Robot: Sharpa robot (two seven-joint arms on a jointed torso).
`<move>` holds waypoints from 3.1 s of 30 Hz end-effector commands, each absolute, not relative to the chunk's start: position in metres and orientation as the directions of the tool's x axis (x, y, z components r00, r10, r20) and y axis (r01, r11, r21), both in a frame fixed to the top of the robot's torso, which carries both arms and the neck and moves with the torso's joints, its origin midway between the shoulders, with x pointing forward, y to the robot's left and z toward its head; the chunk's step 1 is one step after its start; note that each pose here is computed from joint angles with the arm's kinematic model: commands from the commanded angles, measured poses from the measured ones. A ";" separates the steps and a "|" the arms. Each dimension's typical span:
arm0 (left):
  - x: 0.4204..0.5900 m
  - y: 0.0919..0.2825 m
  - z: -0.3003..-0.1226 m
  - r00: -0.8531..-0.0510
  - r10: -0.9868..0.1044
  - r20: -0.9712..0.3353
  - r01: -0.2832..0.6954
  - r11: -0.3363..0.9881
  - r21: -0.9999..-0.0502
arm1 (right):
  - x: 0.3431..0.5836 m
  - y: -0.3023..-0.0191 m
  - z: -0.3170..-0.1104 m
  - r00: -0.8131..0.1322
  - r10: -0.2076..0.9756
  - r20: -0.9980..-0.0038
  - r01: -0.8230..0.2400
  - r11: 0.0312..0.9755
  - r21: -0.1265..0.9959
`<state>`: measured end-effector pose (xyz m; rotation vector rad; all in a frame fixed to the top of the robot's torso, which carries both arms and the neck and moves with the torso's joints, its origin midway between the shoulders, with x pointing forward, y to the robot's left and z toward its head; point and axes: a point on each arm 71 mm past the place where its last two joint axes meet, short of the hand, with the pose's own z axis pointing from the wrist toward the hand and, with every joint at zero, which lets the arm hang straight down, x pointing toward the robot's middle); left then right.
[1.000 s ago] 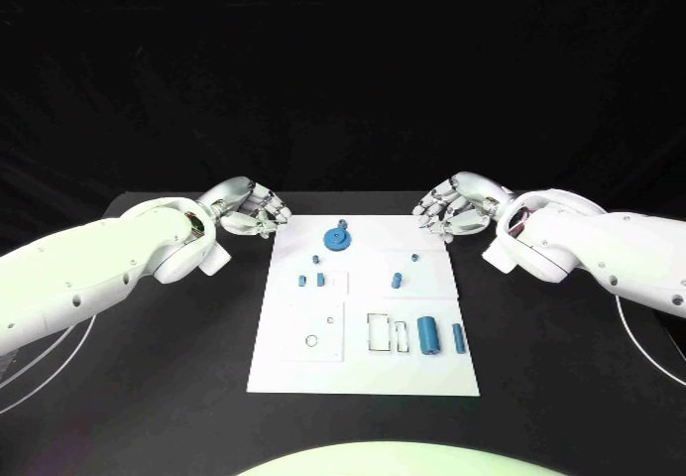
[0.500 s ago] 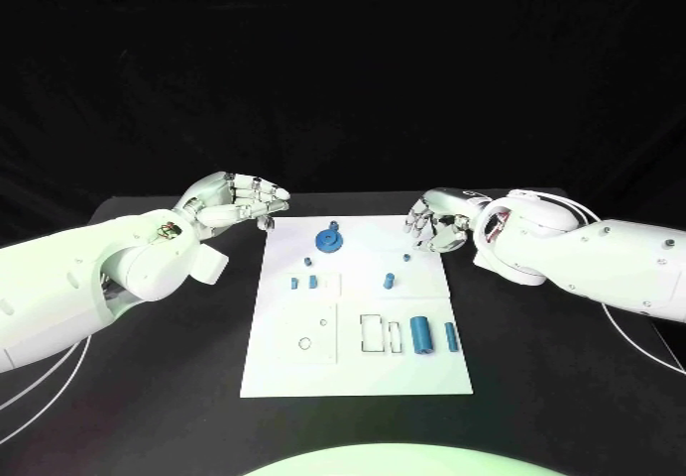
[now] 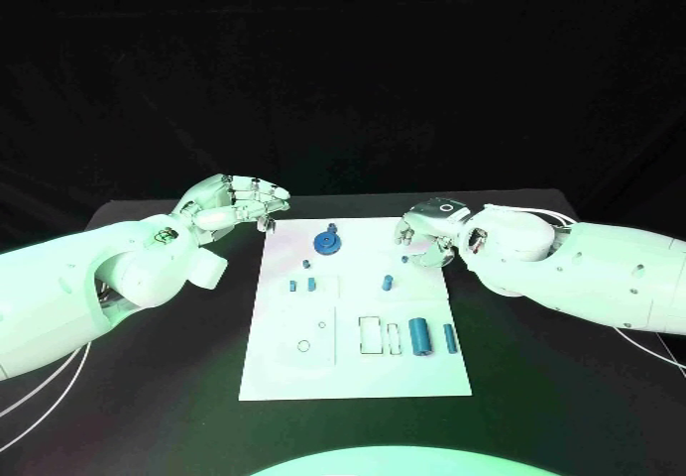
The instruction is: Assemble the parts on the task board
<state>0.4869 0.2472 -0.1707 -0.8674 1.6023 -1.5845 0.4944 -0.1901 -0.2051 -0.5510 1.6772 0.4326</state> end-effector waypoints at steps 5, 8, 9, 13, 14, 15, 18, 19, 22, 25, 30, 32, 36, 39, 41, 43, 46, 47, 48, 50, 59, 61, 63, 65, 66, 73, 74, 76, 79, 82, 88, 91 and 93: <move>0.486 0.244 -0.169 -0.541 -0.841 -0.023 0.034 0.006 -0.999 | 0.488 -0.186 -0.210 -0.062 -0.227 -0.972 -0.638 0.757 -0.137; 0.486 0.245 -0.170 -0.538 -0.842 -0.026 0.034 0.009 -0.999 | 0.488 -0.188 -0.211 -0.060 -0.215 -0.975 -0.631 0.765 -0.130; 0.486 0.245 -0.170 -0.537 -0.843 -0.027 0.033 0.010 -0.999 | 0.489 -0.189 -0.210 -0.056 -0.209 -0.976 -0.626 0.769 -0.128; 0.487 0.246 -0.170 -0.531 -0.847 -0.029 0.030 0.016 -0.999 | 0.492 -0.191 -0.210 -0.050 -0.196 -0.979 -0.609 0.783 -0.126; 0.487 0.246 -0.171 -0.531 -0.847 -0.030 0.030 0.016 -0.999 | 0.492 -0.192 -0.211 -0.051 -0.195 -0.979 -0.607 0.785 -0.125; 0.487 0.246 -0.171 -0.530 -0.847 -0.030 0.029 0.017 -0.999 | 0.493 -0.192 -0.211 -0.053 -0.194 -0.980 -0.606 0.786 -0.123; 0.487 0.246 -0.171 -0.524 -0.851 -0.033 0.028 0.022 -0.999 | 0.494 -0.193 -0.215 -0.066 -0.190 -0.980 -0.603 0.790 -0.113; 0.487 0.246 -0.171 -0.523 -0.852 -0.035 0.027 0.024 -0.999 | 0.494 -0.193 -0.216 -0.070 -0.188 -0.980 -0.603 0.791 -0.109; 0.488 0.247 -0.171 -0.519 -0.854 -0.037 0.026 0.028 -0.999 | 0.494 -0.192 -0.218 -0.081 -0.181 -0.980 -0.604 0.791 -0.097; 0.488 0.247 -0.172 -0.519 -0.854 -0.038 0.024 0.030 -0.999 | 0.494 -0.191 -0.220 -0.089 -0.174 -0.981 -0.607 0.790 -0.085; 0.488 0.247 -0.172 -0.521 -0.852 -0.042 0.018 0.038 -0.999 | 0.493 -0.189 -0.222 -0.100 -0.164 -0.981 -0.613 0.787 -0.069; 0.488 0.247 -0.172 -0.520 -0.853 -0.044 0.019 0.040 -0.999 | 0.493 -0.188 -0.222 -0.103 -0.163 -0.981 -0.616 0.785 -0.066; 0.488 0.247 -0.172 -0.514 -0.856 -0.048 0.022 0.042 -0.999 | 0.492 -0.185 -0.223 -0.112 -0.161 -0.981 -0.620 0.782 -0.058; 0.489 0.246 -0.172 -0.512 -0.857 -0.049 0.024 0.043 -0.999 | 0.492 -0.184 -0.225 -0.117 -0.160 -0.980 -0.622 0.781 -0.053; 0.489 0.246 -0.172 -0.509 -0.859 -0.051 0.028 0.042 -0.999 | 0.492 -0.183 -0.226 -0.124 -0.161 -0.979 -0.623 0.781 -0.049; 0.489 0.246 -0.171 -0.506 -0.861 -0.052 0.034 0.040 -0.999 | 0.492 -0.183 -0.228 -0.133 -0.161 -0.978 -0.623 0.781 -0.044; 0.489 0.245 -0.171 -0.503 -0.863 -0.053 0.038 0.039 -0.998 | 0.491 -0.181 -0.230 -0.145 -0.161 -0.976 -0.625 0.780 -0.036; 0.489 0.245 -0.171 -0.502 -0.863 -0.054 0.040 0.039 -0.998 | 0.491 -0.181 -0.231 -0.150 -0.161 -0.975 -0.626 0.780 -0.032; 0.489 0.245 -0.171 -0.501 -0.864 -0.054 0.040 0.039 -0.998 | 0.490 -0.180 -0.231 -0.155 -0.161 -0.975 -0.626 0.779 -0.029; 0.489 0.245 -0.171 -0.500 -0.865 -0.055 0.042 0.039 -0.998 | 0.490 -0.180 -0.233 -0.166 -0.164 -0.972 -0.627 0.779 -0.024; 0.489 0.246 -0.171 -0.500 -0.864 -0.054 0.040 0.040 -0.998 | 0.492 -0.185 -0.238 -0.200 -0.185 -0.962 -0.602 0.798 -0.028; 0.489 0.246 -0.171 -0.501 -0.864 -0.054 0.038 0.040 -0.998 | 0.493 -0.187 -0.238 -0.198 -0.186 -0.962 -0.594 0.803 -0.033; 0.489 0.246 -0.171 -0.502 -0.863 -0.054 0.037 0.041 -0.998 | 0.494 -0.188 -0.238 -0.192 -0.186 -0.964 -0.586 0.809 -0.039; 0.489 0.246 -0.171 -0.504 -0.862 -0.053 0.035 0.041 -0.999 | 0.494 -0.189 -0.238 -0.186 -0.185 -0.965 -0.580 0.813 -0.044; 0.489 0.246 -0.171 -0.504 -0.862 -0.053 0.035 0.041 -0.999 | 0.494 -0.189 -0.238 -0.184 -0.185 -0.965 -0.579 0.814 -0.046; 0.489 0.246 -0.172 -0.504 -0.862 -0.053 0.033 0.042 -0.999 | 0.495 -0.191 -0.238 -0.175 -0.185 -0.967 -0.573 0.818 -0.053; 0.489 0.246 -0.172 -0.504 -0.862 -0.053 0.033 0.043 -0.999 | 0.495 -0.191 -0.238 -0.176 -0.186 -0.967 -0.573 0.818 -0.053; 0.489 0.247 -0.172 -0.504 -0.862 -0.053 0.032 0.043 -0.999 | 0.494 -0.192 -0.238 -0.178 -0.188 -0.966 -0.573 0.818 -0.053; 0.489 0.247 -0.172 -0.504 -0.862 -0.053 0.031 0.043 -0.999 | 0.494 -0.193 -0.238 -0.181 -0.191 -0.965 -0.574 0.817 -0.054; 0.489 0.247 -0.172 -0.505 -0.862 -0.053 0.030 0.044 -0.999 | 0.494 -0.194 -0.239 -0.185 -0.193 -0.964 -0.574 0.817 -0.053; 0.489 0.248 -0.172 -0.504 -0.862 -0.053 0.029 0.045 -0.999 | 0.493 -0.195 -0.240 -0.195 -0.195 -0.961 -0.575 0.817 -0.049; 0.489 0.248 -0.172 -0.504 -0.862 -0.053 0.029 0.045 -0.999 | 0.492 -0.195 -0.240 -0.201 -0.192 -0.961 -0.578 0.815 -0.042; 0.489 0.248 -0.172 -0.505 -0.862 -0.053 0.028 0.045 -0.999 | 0.492 -0.194 -0.240 -0.205 -0.187 -0.961 -0.581 0.813 -0.034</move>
